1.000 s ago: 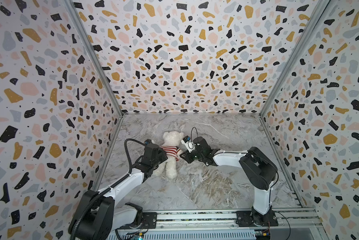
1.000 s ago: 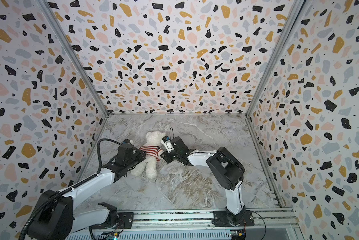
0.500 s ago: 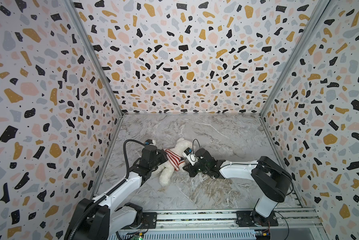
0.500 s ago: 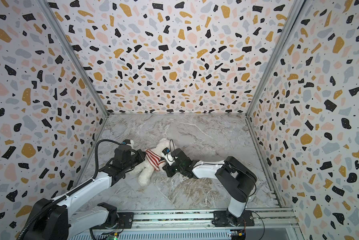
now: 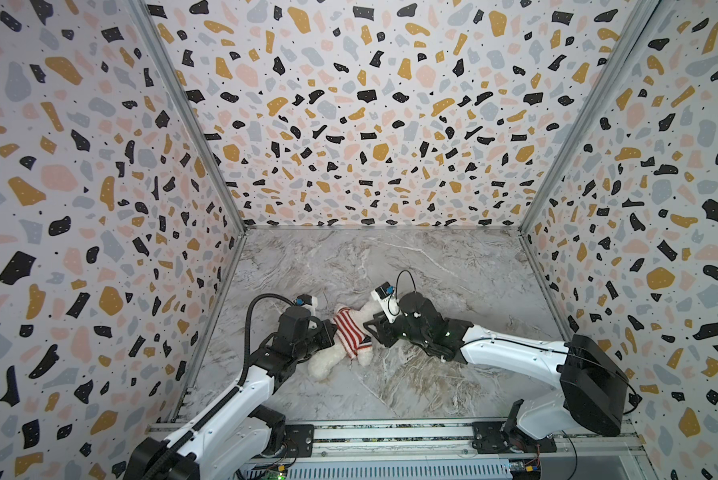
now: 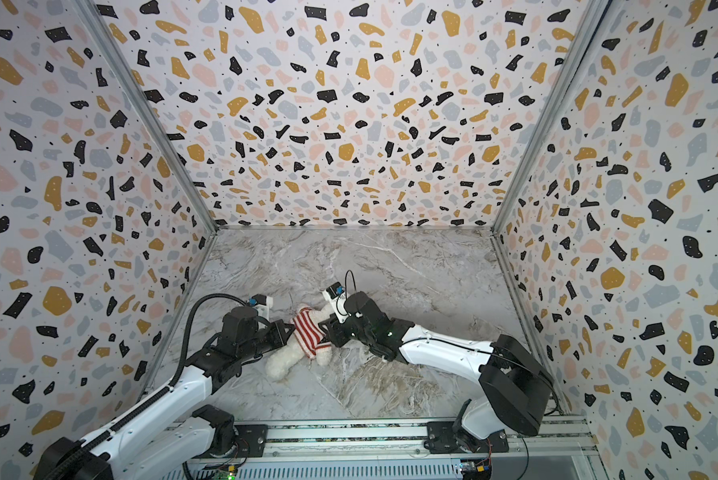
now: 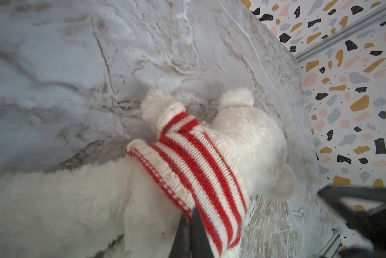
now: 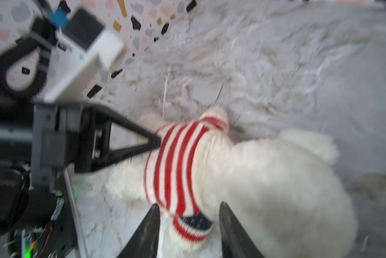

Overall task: Dress the teddy bear
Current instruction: 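Roll the bear onto its side with both grippers, turning its back upward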

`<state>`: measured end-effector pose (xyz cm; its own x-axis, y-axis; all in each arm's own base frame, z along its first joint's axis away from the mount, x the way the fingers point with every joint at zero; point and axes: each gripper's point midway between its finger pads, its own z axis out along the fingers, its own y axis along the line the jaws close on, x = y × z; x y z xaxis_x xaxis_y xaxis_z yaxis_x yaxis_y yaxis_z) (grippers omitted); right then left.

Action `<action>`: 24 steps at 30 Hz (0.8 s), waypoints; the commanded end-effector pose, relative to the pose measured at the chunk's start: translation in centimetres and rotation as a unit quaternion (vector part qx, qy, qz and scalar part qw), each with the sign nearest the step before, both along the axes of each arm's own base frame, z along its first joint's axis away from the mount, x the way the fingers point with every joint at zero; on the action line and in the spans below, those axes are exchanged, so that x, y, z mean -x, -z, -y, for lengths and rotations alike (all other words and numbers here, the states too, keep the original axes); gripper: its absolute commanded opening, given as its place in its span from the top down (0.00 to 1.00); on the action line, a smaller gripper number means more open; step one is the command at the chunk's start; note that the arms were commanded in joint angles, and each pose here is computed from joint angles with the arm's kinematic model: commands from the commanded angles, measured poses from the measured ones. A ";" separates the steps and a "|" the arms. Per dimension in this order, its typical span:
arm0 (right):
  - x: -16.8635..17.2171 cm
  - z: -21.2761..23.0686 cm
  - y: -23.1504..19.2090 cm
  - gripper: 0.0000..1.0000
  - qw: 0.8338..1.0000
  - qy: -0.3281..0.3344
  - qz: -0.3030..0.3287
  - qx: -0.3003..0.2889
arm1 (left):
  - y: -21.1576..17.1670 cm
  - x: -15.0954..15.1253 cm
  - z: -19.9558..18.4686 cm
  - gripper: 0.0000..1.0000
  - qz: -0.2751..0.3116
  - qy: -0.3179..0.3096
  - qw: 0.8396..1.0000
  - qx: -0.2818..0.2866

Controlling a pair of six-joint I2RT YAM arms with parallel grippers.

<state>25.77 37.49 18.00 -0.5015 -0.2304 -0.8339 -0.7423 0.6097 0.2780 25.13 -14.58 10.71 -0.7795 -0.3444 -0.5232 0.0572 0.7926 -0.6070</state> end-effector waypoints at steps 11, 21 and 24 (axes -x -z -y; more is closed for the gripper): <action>-3.8 -0.5 7.3 0.65 0.996 -0.003 -0.025 0.090 | 3.3 2.9 -0.8 1.00 -0.033 -0.011 0.999 -0.014; -4.1 1.7 11.7 0.68 0.992 0.019 -0.051 0.117 | 3.5 4.2 -1.8 1.00 -0.040 -0.019 0.999 -0.028; -4.1 2.0 12.3 0.69 0.991 0.021 -0.056 0.122 | 2.9 4.2 -2.1 1.00 -0.035 -0.027 0.999 -0.028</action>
